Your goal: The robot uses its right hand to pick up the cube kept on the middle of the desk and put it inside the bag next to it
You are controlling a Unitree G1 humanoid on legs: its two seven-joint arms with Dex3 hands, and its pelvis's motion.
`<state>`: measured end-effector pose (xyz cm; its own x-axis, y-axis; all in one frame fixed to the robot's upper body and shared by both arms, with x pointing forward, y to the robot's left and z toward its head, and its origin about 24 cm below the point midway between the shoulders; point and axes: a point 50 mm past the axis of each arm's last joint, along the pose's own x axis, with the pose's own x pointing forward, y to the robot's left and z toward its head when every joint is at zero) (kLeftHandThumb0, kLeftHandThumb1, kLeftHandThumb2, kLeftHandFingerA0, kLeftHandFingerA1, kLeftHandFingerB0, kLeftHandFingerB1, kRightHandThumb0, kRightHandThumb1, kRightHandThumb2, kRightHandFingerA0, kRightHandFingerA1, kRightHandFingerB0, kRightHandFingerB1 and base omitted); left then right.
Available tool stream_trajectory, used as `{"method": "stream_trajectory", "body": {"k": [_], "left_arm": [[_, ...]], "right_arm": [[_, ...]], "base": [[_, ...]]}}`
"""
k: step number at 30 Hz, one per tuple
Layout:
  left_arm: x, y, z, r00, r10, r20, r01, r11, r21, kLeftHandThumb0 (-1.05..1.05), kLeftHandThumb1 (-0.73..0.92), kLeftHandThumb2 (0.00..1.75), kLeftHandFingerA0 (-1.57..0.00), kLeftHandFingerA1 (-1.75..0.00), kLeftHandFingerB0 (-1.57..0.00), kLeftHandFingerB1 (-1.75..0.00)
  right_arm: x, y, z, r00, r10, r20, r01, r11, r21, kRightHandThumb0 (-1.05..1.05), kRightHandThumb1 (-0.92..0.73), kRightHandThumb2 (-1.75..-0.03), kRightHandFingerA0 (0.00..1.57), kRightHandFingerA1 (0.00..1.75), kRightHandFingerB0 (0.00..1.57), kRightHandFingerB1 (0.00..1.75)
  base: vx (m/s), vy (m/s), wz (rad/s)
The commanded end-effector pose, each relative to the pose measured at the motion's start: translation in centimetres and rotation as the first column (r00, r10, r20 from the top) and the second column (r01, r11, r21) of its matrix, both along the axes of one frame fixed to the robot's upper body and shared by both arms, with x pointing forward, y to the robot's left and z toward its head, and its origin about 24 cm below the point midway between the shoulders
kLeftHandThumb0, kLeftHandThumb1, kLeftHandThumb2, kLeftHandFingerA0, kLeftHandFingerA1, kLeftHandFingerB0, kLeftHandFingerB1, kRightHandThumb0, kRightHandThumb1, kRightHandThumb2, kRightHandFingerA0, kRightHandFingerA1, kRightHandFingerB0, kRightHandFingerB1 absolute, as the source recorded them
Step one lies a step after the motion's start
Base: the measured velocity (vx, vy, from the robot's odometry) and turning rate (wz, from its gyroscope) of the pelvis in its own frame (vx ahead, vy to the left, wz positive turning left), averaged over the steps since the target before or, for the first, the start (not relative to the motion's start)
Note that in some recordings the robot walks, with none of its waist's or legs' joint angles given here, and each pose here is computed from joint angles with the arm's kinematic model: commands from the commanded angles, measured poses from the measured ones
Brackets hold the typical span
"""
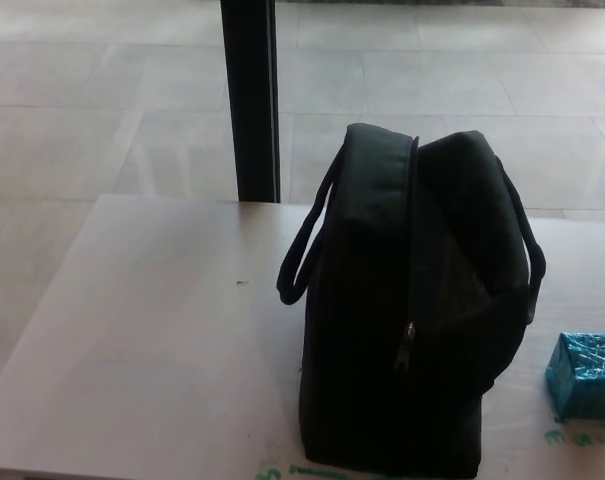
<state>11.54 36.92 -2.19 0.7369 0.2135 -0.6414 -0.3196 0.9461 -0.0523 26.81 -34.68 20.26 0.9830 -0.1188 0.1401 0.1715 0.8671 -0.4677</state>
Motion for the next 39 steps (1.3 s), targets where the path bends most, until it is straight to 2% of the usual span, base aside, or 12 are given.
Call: {"method": "stream_trajectory", "body": {"k": [1,4,5,8,9,10,13,14,18,19,20,39], "left_arm": [[-0.2,0.3,0.1,1.000,0.016,-0.011,-0.016,0.999,-0.045,-0.71,0.83,0.65,-0.23,-0.39,-0.21,-0.31],[-0.3,0.4,0.0,1.000,0.027,-0.011,-0.027,0.998,-0.057,-0.71,0.82,0.65,-0.23,-0.39,-0.21,-0.31],[-0.3,0.4,0.0,1.000,0.025,-0.012,-0.026,0.998,-0.056,-0.71,0.83,0.65,-0.24,-0.39,-0.21,-0.31],[-0.2,0.4,0.1,0.999,0.025,-0.022,-0.026,0.999,-0.043,-0.72,0.82,0.65,-0.26,-0.39,-0.22,-0.31],[-0.2,0.4,0.1,0.999,0.021,-0.024,-0.022,0.999,-0.041,-0.74,0.66,0.96,-0.19,-0.49,-0.16,-0.44],[-0.2,0.5,-0.1,0.999,0.031,-0.022,-0.032,0.998,-0.047,-0.74,0.65,0.96,-0.20,-0.49,-0.16,-0.44],[-0.2,0.5,-0.1,0.999,0.038,-0.017,-0.039,0.998,-0.054,-0.72,0.81,0.65,-0.27,-0.40,-0.23,-0.32],[-0.2,0.4,-0.1,0.999,0.033,-0.015,-0.034,0.998,-0.056,-0.71,0.83,0.65,-0.25,-0.39,-0.22,-0.32],[0.1,0.6,0.1,1.000,0.029,-0.009,-0.029,0.998,-0.054,-0.71,0.82,0.65,-0.25,-0.38,-0.21,-0.31],[0.1,0.6,0.1,1.000,0.029,-0.009,-0.030,0.998,-0.051,-0.71,0.82,0.65,-0.26,-0.38,-0.22,-0.31],[0.2,0.6,0.2,1.000,0.024,-0.011,-0.025,0.999,-0.046,-0.71,0.83,0.65,-0.25,-0.38,-0.22,-0.31],[0.6,0.6,0.5,1.000,-0.016,-0.012,0.016,1.000,-0.020,-0.73,0.82,0.65,-0.25,-0.39,-0.23,-0.31]], "right_arm": [[1.7,1.7,-0.6,0.991,0.105,-0.086,-0.112,0.990,-0.084,-0.87,-0.62,-1.05,0.10,0.50,0.00,0.35],[3.0,2.3,-1.1,0.977,0.136,-0.164,-0.160,0.976,-0.146,-0.87,-0.81,-0.65,0.14,0.39,0.13,0.25],[3.2,2.5,-1.2,0.975,0.141,-0.173,-0.167,0.975,-0.146,-0.39,-0.39,-1.02,0.01,0.51,0.00,0.49],[3.8,3.0,-1.5,0.967,0.165,-0.193,-0.195,0.970,-0.148,-0.85,-0.61,-0.98,0.12,0.51,0.07,0.41],[4.2,3.2,-1.8,0.961,0.176,-0.214,-0.211,0.965,-0.154,-0.40,-0.35,-1.00,0.01,0.51,0.00,0.50],[4.7,3.6,-2.1,0.954,0.180,-0.240,-0.229,0.954,-0.193,-0.88,-0.78,-0.65,0.18,0.42,0.13,0.27],[5.3,4.2,-2.5,0.945,0.172,-0.279,-0.254,0.923,-0.290,-0.40,-0.35,-1.01,0.01,0.51,0.00,0.50],[5.5,4.4,-2.9,0.936,0.162,-0.312,-0.266,0.907,-0.326,-0.88,-0.64,-1.08,0.13,0.50,0.00,0.36],[6.3,5.4,-3.7,0.914,0.145,-0.378,-0.304,0.862,-0.405,-0.89,-0.64,-1.05,0.05,0.39,0.10,0.24],[6.4,5.5,-3.7,0.910,0.142,-0.390,-0.313,0.851,-0.421,-0.91,-0.85,-0.66,0.06,0.30,0.07,0.24],[6.6,5.9,-3.7,0.903,0.142,-0.404,-0.330,0.833,-0.444,-0.98,-0.70,-1.10,0.04,0.19,0.11,0.15],[7.0,8.1,-7.8,0.776,0.053,-0.629,-0.483,0.690,-0.538,-1.05,-0.67,-1.07,0.00,0.07,0.00,0.01]], "base": [[0.00,0.000,0.00],[0.00,0.000,0.00],[0.00,0.000,0.00],[0.00,0.000,0.00],[0.00,0.000,0.00],[0.00,0.000,0.00],[0.00,0.000,0.00],[0.00,0.000,0.00],[0.00,0.000,0.00],[0.00,0.000,0.00],[0.00,0.000,0.00],[0.00,0.000,0.00]]}}
